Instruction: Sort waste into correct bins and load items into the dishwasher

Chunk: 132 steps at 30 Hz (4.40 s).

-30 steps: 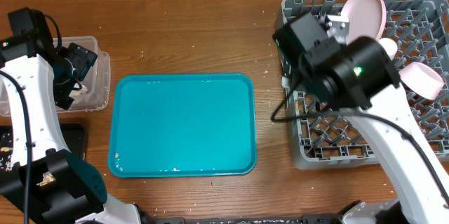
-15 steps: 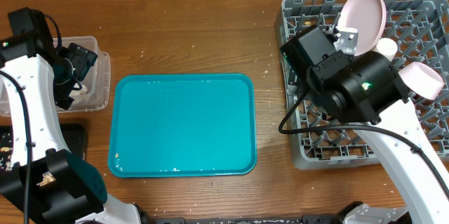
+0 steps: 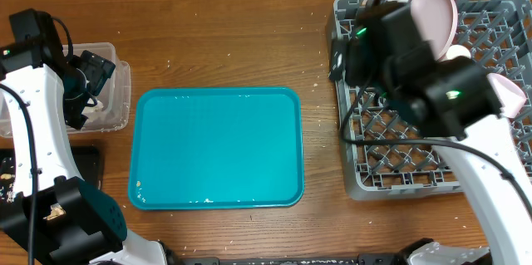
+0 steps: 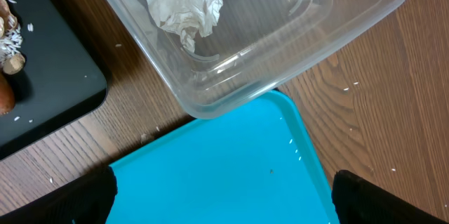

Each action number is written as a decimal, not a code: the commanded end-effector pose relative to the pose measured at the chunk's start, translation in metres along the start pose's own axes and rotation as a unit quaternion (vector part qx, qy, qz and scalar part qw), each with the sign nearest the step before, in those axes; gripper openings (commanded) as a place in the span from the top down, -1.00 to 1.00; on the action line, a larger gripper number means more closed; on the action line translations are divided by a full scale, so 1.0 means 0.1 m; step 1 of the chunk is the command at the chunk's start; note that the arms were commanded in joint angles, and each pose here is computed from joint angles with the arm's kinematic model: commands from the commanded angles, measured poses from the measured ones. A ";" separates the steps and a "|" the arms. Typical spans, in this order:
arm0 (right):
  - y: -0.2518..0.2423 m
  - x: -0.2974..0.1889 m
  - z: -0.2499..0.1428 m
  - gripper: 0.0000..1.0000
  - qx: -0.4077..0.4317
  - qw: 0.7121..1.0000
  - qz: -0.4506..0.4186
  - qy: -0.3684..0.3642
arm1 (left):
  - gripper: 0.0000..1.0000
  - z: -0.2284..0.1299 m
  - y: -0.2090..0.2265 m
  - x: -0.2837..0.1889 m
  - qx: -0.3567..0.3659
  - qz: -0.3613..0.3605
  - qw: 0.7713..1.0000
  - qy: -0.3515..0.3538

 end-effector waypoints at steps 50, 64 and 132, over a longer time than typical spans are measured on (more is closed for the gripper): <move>-1.56 0.48 -1.69 -1.00 -0.034 0.922 0.104 -0.371 | -1.00 0.05 -0.01 -0.05 -0.001 0.001 1.000 -0.013; -1.59 0.50 -1.70 -1.00 -0.031 0.925 0.095 -0.366 | -1.00 0.05 -0.01 -0.05 -0.001 0.001 1.000 -0.012; -1.59 0.50 -1.70 -1.00 -0.031 0.925 0.095 -0.366 | -1.00 -1.74 0.29 -0.06 0.364 -0.230 0.726 -0.536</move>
Point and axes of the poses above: each gripper's point midway between its finger pads, its own x axis out along the fingers, its own y axis along the line the jaws close on, z = x × y, the point moved 2 cm from there along -x, back along the fingers, and after that the axes turned 12 degrees about x, right-handed, at the moved point
